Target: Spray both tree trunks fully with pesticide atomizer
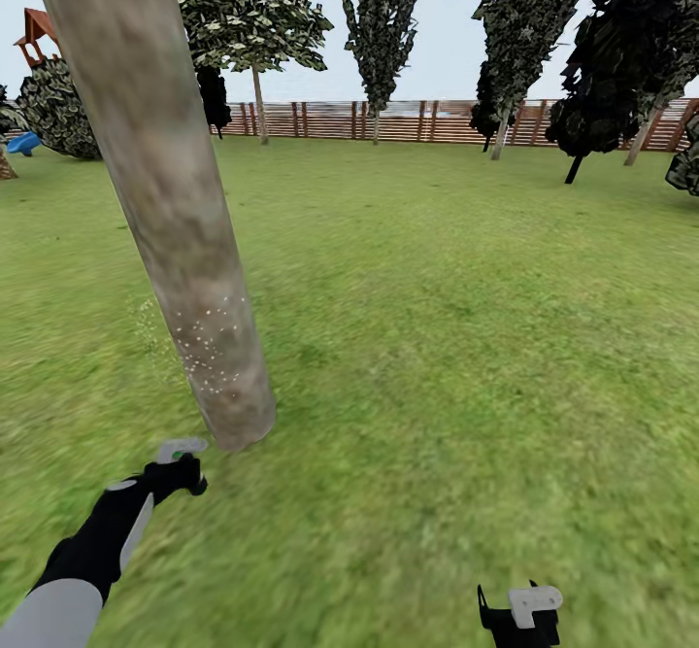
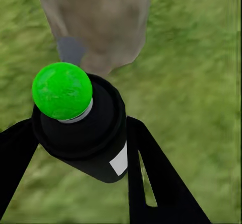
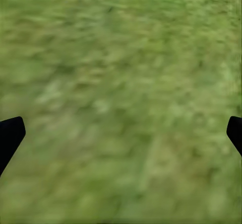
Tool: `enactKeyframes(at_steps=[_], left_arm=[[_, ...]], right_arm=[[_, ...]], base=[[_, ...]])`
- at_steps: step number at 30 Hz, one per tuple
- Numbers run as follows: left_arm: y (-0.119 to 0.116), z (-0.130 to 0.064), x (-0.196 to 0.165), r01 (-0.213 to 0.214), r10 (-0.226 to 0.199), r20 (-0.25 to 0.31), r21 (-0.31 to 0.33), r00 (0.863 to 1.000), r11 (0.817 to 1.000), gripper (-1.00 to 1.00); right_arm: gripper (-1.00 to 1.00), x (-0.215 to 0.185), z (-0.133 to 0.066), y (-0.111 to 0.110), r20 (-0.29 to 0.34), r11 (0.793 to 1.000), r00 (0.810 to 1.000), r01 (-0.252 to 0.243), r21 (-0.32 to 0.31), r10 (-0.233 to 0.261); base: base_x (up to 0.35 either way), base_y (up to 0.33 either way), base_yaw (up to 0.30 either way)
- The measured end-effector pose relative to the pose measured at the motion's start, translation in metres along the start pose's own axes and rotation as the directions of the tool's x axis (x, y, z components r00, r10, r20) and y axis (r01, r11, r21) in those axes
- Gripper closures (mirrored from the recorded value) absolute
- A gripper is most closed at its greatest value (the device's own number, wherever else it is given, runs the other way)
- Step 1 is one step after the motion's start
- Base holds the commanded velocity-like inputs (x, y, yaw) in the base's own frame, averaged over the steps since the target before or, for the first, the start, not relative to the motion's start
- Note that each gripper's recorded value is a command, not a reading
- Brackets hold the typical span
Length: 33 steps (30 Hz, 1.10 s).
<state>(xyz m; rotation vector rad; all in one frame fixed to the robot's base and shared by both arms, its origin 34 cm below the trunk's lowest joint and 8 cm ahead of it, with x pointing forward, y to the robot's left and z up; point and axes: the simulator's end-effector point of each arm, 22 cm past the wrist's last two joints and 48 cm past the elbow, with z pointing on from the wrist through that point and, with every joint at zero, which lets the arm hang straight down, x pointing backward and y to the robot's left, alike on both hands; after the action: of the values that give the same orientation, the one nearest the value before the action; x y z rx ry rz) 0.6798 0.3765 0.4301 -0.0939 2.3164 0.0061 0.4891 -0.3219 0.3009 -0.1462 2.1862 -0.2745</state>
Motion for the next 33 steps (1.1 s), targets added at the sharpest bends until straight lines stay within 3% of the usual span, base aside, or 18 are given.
enactKeyframes(at_steps=[4,7,10,15,18,22,33], left_arm=[[0.004,0.003,0.004,0.0,0.0,0.039,-0.01,0.999,1.0,1.0],[0.018,0.006,0.025,0.013,-0.013,0.004,-0.078,1.0,0.997,1.0],[0.019,0.006,0.03,0.023,-0.024,-0.005,-0.093,1.0,0.995,1.0],[0.016,0.007,0.031,0.029,-0.03,-0.006,-0.093,1.0,0.995,1.0],[0.019,0.008,0.054,0.033,-0.038,-0.052,-0.096,0.998,0.995,1.0],[0.014,0.009,0.065,0.047,-0.054,-0.073,-0.089,0.996,0.995,1.0],[0.015,0.009,0.063,0.053,-0.059,-0.068,-0.09,0.996,0.995,1.0]], right_arm=[[-1.0,-0.001,0.0,0.0,0.001,1.0,1.0,0.0,0.0,0.0],[-1.0,0.0,0.0,0.0,0.0,1.0,1.0,0.0,0.0,0.0],[-1.0,-0.001,0.0,0.0,0.002,1.0,1.0,0.0,0.0,0.0],[-1.0,0.0,0.0,0.0,0.001,1.0,1.0,-0.001,0.0,0.001],[-1.0,0.0,0.0,0.001,0.0,1.0,1.0,-0.001,-0.001,0.001],[-1.0,-0.001,0.0,0.001,0.001,1.0,1.0,-0.002,-0.001,0.002],[-1.0,-0.001,0.0,0.001,0.001,1.0,1.0,-0.002,-0.001,0.002]], base=[[0.012,-0.002,0.0],[0.188,-0.121,0.0],[0.222,-0.172,0.0],[0.097,-0.25,0.0],[0.005,-0.274,0.029],[0.052,-0.269,0.208],[0.233,-0.19,0.096]])
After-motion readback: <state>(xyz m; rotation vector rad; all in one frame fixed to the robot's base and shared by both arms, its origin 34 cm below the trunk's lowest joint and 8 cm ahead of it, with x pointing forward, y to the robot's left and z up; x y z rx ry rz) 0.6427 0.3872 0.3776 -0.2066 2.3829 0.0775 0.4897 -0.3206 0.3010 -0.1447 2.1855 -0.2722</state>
